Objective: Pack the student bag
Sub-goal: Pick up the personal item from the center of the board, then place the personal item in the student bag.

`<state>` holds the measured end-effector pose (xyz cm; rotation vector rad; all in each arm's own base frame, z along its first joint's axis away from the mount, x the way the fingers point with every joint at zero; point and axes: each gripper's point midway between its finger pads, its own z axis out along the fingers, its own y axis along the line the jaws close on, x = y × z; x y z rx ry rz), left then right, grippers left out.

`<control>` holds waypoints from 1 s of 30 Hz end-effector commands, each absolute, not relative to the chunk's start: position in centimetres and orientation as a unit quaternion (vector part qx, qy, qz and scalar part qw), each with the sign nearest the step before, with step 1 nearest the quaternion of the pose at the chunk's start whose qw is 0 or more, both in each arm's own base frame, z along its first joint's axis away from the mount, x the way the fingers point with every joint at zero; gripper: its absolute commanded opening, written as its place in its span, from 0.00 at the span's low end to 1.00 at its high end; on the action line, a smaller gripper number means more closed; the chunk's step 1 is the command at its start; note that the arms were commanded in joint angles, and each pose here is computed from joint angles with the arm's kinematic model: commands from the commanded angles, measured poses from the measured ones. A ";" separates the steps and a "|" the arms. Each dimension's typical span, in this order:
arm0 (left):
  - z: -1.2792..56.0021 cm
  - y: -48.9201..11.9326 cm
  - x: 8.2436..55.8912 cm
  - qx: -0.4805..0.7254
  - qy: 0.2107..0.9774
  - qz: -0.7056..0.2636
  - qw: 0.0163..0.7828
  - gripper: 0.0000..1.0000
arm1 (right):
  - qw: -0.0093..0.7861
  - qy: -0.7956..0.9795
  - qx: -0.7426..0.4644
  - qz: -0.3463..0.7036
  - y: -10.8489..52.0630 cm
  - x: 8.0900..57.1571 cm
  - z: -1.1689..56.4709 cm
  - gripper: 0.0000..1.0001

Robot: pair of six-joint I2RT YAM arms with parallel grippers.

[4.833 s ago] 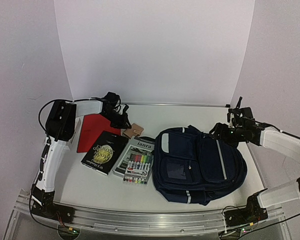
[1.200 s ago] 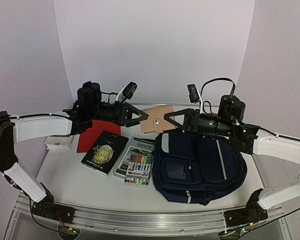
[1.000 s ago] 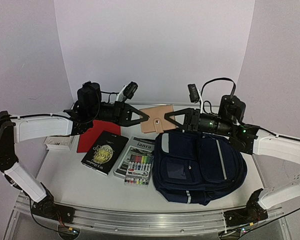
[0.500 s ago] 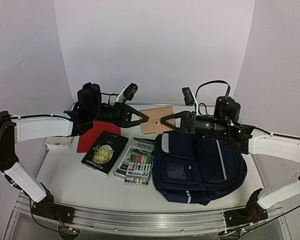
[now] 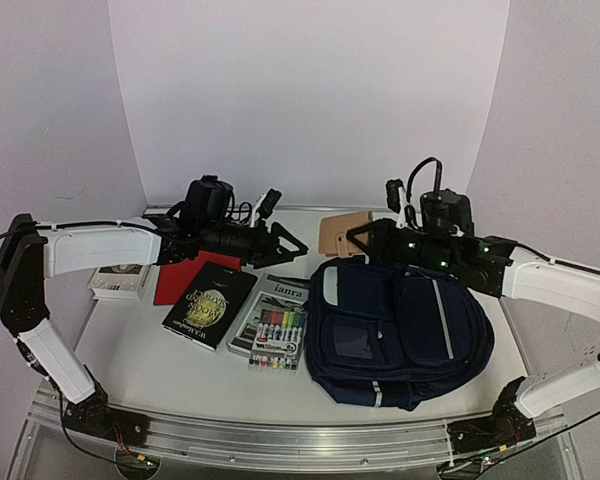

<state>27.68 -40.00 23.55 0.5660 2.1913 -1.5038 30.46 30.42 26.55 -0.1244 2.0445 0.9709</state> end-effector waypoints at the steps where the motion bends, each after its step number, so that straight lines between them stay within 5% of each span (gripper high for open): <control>1: 20.1 -40.3 29.6 0.169 0.843 -0.458 0.227 0.64 | 0.438 0.867 0.010 0.239 25.4 33.0 23.3 0.00; 8: 18.8 -44.2 29.4 0.177 0.867 -0.394 0.248 0.72 | 0.384 0.906 0.062 0.167 18.8 34.7 17.2 0.00; 22: 15.5 -53.4 29.1 0.209 0.893 -0.293 0.271 0.68 | 0.322 0.938 0.099 0.084 12.4 34.6 10.5 0.00; 30: 11.5 -55.2 30.3 0.222 0.905 -0.240 0.272 0.70 | 0.296 0.939 0.051 0.166 14.8 33.3 10.2 0.00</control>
